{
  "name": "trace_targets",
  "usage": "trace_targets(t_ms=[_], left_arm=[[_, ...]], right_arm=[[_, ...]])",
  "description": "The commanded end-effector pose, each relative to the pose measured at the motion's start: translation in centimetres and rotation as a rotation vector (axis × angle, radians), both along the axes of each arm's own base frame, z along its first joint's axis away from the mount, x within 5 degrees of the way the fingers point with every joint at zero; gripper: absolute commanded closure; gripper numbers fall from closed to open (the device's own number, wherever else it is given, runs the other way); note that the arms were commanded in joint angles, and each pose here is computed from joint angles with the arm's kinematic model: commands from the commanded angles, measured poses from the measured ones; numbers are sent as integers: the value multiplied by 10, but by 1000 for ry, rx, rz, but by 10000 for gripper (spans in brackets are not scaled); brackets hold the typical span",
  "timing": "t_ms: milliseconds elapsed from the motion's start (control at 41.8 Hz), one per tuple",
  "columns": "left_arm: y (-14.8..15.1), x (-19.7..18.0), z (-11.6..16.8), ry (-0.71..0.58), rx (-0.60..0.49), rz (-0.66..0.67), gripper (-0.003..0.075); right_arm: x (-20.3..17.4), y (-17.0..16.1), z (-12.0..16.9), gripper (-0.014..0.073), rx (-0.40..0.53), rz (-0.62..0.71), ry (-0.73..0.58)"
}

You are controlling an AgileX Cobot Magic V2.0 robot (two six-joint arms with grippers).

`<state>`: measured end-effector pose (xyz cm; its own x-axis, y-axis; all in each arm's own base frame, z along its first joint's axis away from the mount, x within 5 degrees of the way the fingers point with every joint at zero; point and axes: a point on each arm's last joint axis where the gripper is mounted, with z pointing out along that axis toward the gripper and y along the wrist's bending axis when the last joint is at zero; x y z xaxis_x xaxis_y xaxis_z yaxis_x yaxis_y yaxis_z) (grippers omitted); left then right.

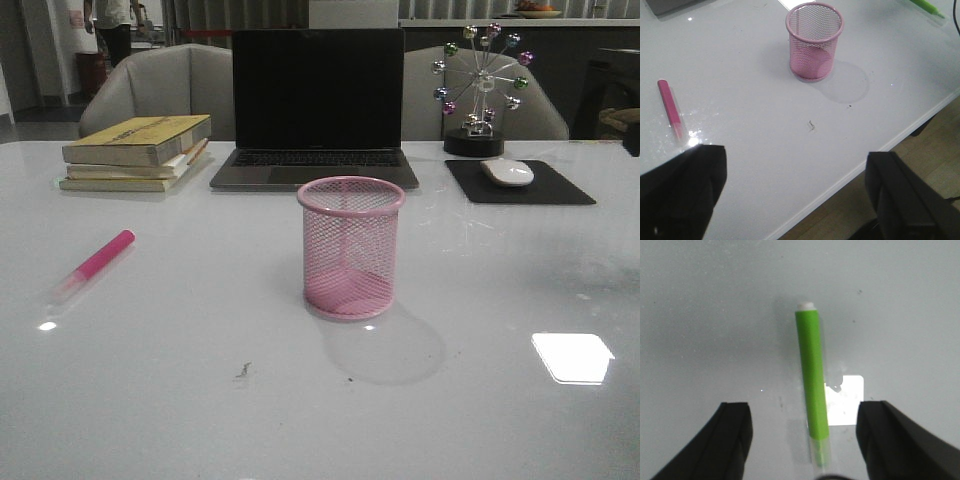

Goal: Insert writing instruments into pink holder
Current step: 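Lower the right gripper over the green marker and close on it, then lift the green marker upright with the right gripper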

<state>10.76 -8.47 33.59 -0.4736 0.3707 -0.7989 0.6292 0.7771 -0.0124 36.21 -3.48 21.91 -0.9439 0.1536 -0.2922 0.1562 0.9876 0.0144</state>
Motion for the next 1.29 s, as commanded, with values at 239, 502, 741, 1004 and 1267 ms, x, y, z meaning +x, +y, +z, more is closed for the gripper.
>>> trace_targets(t_ms=[239, 502, 741, 1004, 1267], left_arm=[[-3, 2, 14, -70, -69, -2, 106], [-4, 2, 14, -69, -71, -2, 106], [-4, 2, 14, -60, -83, -3, 106], [-4, 2, 14, -60, -83, -3, 106], [-4, 2, 14, -59, -84, -3, 106]], right_arm=[[42, -6, -2, 98, 8, 21, -27], [52, -12, -18, 98, -1, 19, 3], [54, -15, -22, 98, -4, 21, -3], [55, -14, -23, 98, -3, 32, -5], [55, -14, -26, 99, 1, 37, 3]])
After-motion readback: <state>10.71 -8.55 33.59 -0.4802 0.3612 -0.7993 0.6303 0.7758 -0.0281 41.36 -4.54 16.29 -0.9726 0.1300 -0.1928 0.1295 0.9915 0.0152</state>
